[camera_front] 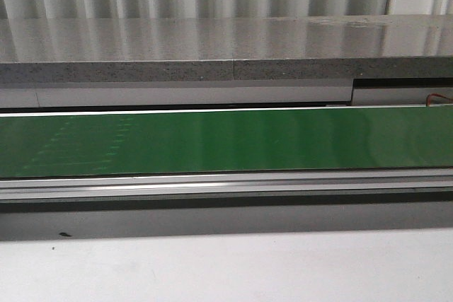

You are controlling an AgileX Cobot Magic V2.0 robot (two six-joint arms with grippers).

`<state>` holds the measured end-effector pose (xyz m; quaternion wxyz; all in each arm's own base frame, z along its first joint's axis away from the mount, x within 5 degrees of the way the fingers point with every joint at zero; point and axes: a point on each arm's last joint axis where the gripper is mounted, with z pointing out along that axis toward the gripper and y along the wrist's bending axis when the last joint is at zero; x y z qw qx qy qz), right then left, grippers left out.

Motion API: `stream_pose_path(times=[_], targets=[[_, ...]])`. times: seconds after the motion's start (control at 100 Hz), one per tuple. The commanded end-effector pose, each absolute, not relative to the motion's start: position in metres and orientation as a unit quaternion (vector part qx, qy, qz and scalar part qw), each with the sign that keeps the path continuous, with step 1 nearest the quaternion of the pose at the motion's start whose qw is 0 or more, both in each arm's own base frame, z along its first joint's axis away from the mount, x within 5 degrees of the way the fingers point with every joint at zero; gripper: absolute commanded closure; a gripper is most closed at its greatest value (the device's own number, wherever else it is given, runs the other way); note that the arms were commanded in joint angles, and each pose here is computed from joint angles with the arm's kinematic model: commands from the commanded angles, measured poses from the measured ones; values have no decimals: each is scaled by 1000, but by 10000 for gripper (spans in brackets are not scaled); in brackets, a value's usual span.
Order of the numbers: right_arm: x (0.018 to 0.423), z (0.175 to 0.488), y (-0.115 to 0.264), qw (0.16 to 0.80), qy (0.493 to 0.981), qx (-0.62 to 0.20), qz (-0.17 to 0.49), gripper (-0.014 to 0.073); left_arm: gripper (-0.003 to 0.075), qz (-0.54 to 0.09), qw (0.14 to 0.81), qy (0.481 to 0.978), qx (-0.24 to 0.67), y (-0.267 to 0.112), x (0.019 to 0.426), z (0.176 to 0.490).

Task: Move button from right to left

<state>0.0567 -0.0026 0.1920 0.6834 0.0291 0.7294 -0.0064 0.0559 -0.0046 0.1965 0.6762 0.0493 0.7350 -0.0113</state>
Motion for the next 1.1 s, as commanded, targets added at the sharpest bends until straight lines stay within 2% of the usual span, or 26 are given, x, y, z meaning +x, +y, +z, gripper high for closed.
stream_pose_path(times=[0.0,0.19,0.32,0.66,0.84,1.09], targets=[[54,207,-3,723,690,22,-15,663,741,-16,702,710,44,-5,55,192],[54,209,-3,724,690,21,-16,663,741,-16,702,710,44,-5,55,192],[54,220,-3,701,713,21,-16,663,741,-16,702,710,44,-5,55,192],[77,289,-4,622,783,18,-19,663,741,-16,702,710,44,-5,55,192],[108,308,-6,540,841,18,-19,663,741,-16,702,710,44,-5,55,192],[151,309,-7,414,910,26,-3,663,741,-16,702,710,44,-5,55,192]])
